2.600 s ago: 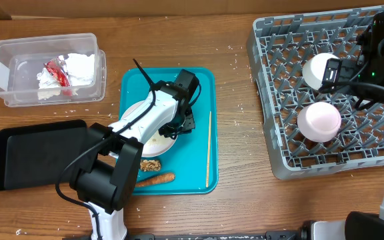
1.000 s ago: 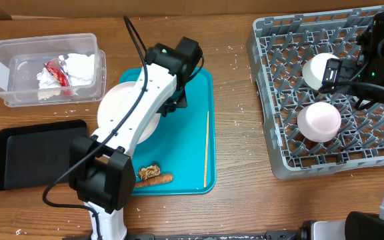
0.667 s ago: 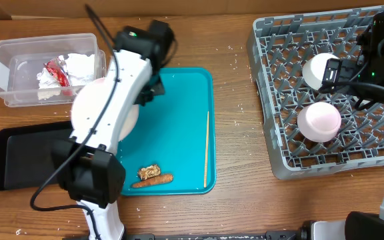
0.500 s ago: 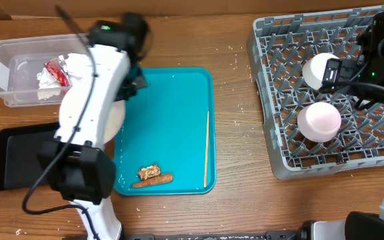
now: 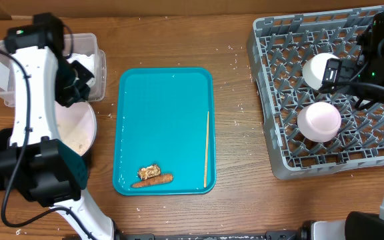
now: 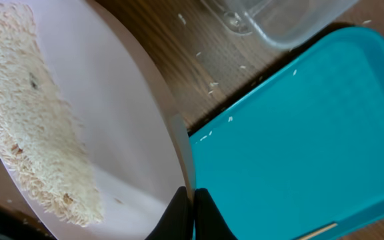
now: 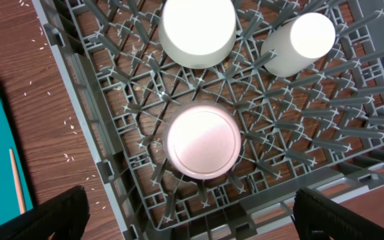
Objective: Sort waste into correct bins and load items into the dishwasher
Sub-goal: 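Lift the rice plate with the left gripper and carry it left, then tilt the plate over the black tray to pour out the rice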
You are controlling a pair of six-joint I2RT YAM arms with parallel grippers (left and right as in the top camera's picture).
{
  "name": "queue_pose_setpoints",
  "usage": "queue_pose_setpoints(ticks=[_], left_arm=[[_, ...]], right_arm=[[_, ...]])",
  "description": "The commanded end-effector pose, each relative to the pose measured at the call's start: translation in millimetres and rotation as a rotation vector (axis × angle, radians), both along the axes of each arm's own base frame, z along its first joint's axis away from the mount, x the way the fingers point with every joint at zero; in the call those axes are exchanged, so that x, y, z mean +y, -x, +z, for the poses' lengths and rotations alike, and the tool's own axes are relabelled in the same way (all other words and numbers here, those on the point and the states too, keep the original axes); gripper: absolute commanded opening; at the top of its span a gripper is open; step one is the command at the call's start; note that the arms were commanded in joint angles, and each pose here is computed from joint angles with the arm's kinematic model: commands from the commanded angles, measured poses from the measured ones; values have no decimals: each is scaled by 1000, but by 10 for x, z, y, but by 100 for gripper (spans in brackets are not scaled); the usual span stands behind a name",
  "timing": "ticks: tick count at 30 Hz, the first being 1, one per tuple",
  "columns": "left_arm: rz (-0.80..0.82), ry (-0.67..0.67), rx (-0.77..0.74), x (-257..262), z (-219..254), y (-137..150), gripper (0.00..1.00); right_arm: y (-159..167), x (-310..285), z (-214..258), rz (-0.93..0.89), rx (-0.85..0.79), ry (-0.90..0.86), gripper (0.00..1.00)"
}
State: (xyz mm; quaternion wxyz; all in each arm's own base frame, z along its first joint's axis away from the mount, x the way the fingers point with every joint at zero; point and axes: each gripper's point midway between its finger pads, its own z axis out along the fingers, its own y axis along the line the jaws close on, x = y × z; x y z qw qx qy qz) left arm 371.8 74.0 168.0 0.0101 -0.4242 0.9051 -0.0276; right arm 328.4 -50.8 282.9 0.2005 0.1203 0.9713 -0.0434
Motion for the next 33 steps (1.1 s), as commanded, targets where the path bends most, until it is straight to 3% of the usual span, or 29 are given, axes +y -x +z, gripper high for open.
queue_pose_setpoints(ticks=[1, 9, 33], left_arm=[[-3, 87, -65, 92, 53, -85, 4], [63, 149, -158, 469, 90, -131, 4], [194, 563, -370, 772, 178, 12, 4]], right_arm=[[-7, -23, 40, -6, -14, 8, 100], [-8, -23, 41, -6, -15, 8, 100], [-8, -23, 41, -6, -15, 8, 100]])
